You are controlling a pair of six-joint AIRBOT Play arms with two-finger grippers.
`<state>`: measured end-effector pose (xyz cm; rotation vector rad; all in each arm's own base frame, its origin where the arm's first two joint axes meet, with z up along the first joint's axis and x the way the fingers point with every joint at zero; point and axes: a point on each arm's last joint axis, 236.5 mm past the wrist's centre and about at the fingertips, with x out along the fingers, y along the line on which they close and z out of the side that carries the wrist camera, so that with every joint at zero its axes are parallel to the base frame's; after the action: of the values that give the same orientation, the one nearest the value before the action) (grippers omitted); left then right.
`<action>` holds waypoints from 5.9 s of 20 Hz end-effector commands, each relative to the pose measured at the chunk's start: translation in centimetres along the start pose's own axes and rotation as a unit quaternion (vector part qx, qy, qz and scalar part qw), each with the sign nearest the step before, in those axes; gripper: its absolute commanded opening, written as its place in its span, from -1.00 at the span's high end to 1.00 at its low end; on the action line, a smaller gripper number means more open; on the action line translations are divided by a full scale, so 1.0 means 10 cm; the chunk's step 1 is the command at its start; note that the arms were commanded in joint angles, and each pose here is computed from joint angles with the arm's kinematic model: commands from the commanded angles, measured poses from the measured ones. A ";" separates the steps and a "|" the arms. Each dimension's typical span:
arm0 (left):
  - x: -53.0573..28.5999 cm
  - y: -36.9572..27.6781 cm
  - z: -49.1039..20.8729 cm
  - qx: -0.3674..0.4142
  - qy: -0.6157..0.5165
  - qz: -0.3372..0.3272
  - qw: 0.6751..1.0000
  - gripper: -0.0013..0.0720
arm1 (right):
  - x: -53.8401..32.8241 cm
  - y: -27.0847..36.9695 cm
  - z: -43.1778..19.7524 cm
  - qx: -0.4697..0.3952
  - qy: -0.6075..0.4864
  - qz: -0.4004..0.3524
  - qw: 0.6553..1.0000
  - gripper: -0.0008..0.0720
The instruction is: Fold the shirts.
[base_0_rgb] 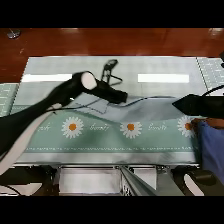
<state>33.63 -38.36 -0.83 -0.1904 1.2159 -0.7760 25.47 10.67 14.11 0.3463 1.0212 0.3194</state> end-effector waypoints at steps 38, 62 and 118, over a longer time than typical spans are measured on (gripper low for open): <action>-2.50 1.16 -1.00 -0.138 -0.182 0.081 0.970 0.90 | 3.13 2.42 0.08 -0.124 0.199 0.172 0.957 -0.67; -2.19 1.44 -1.20 -0.169 -0.162 0.094 0.968 0.90 | 2.24 -0.12 -1.32 0.291 0.110 0.052 0.949 -0.72; -2.81 1.40 -0.17 -0.125 -0.259 0.109 0.951 0.90 | -0.98 -1.91 0.78 0.371 -0.198 -0.077 0.904 0.46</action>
<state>31.79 -9.89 8.75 -0.4522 0.8733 -0.3203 18.57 -16.17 12.67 0.8232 0.9920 -0.7116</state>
